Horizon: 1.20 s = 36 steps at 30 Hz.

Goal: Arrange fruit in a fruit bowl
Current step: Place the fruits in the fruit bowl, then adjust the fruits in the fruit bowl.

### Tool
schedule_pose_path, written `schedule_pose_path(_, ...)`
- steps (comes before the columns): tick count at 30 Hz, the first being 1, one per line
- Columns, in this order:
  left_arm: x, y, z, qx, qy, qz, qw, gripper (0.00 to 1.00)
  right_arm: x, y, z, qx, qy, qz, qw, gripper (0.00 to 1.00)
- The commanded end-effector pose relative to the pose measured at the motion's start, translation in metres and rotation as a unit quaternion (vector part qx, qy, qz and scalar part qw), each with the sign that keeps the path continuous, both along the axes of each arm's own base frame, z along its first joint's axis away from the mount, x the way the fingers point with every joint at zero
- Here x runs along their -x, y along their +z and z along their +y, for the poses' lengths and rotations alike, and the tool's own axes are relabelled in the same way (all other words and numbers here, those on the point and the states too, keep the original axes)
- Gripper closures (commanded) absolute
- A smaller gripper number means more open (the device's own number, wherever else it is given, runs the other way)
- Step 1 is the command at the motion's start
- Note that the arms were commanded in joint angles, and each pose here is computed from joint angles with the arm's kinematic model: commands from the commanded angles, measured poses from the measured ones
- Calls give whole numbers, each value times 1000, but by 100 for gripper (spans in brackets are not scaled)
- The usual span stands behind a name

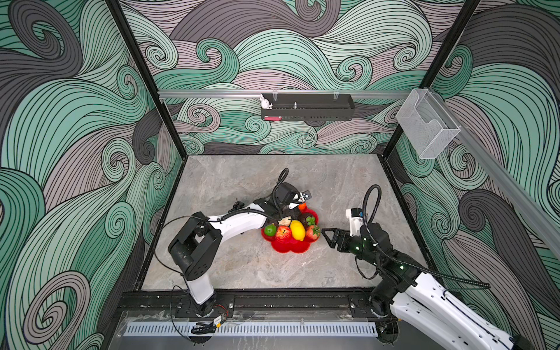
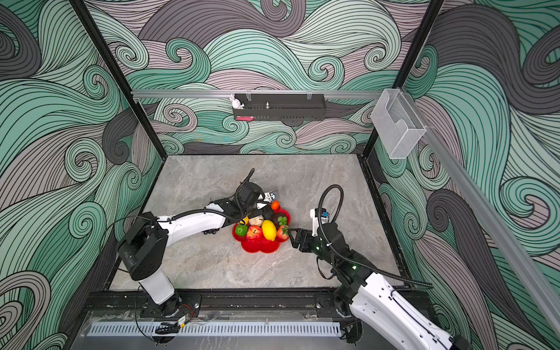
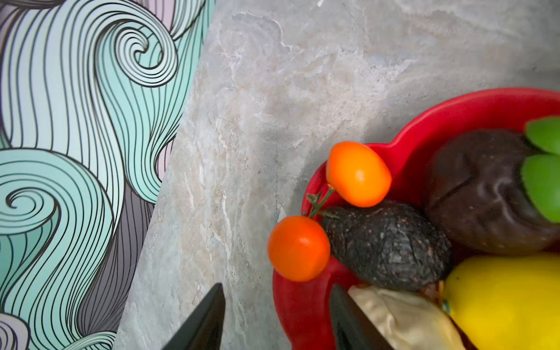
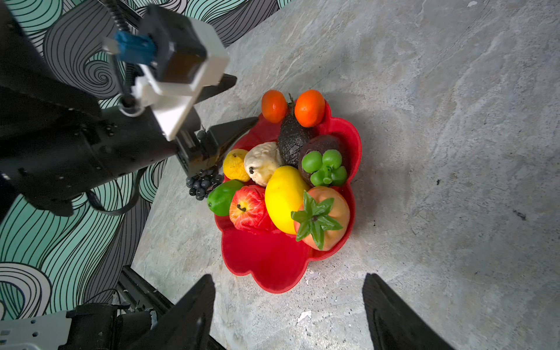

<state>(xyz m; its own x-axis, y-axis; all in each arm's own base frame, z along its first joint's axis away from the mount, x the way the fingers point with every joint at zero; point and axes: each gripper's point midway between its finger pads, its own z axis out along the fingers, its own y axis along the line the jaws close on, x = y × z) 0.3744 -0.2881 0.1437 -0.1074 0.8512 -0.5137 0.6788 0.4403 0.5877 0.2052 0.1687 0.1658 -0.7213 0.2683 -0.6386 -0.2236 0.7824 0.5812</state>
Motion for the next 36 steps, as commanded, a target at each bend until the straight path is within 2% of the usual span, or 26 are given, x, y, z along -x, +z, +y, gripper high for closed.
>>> schedule_pose_path(1,1,44,4,103,24,-15,994,43,-2,-2,-5,4,-10,-4,1000,22)
schedule_pose_path(3,-4,55,13,142,52,-16,988,45,-2,-2,-4,5,-10,-4,1000,22)
schedule_pose_path(6,-14,58,25,167,101,4,981,47,-3,-2,-3,4,-8,-4,1000,22)
schedule_pose_path(10,-30,36,30,144,162,68,974,47,-3,-2,-2,3,-6,-3,1000,22)
schedule_pose_path(13,-35,14,31,126,201,133,962,47,-2,-2,-3,3,-6,-2,1000,22)
schedule_pose_path(18,-28,-6,25,130,258,237,927,38,-1,-5,-4,5,-8,1,1000,22)
schedule_pose_path(20,-21,-13,22,136,284,277,908,37,-1,-5,-4,5,-7,2,1000,22)
schedule_pose_path(23,-15,-20,15,163,304,309,887,35,-2,-6,-2,4,-7,2,1000,22)
schedule_pose_path(27,-13,-24,4,188,307,331,872,33,-3,-6,0,1,-4,5,1000,22)
schedule_pose_path(30,-13,-25,1,192,303,336,871,33,-3,-6,0,1,-4,6,1000,22)
schedule_pose_path(36,-13,-4,29,204,337,289,873,29,-3,-4,-1,5,-5,0,1000,22)
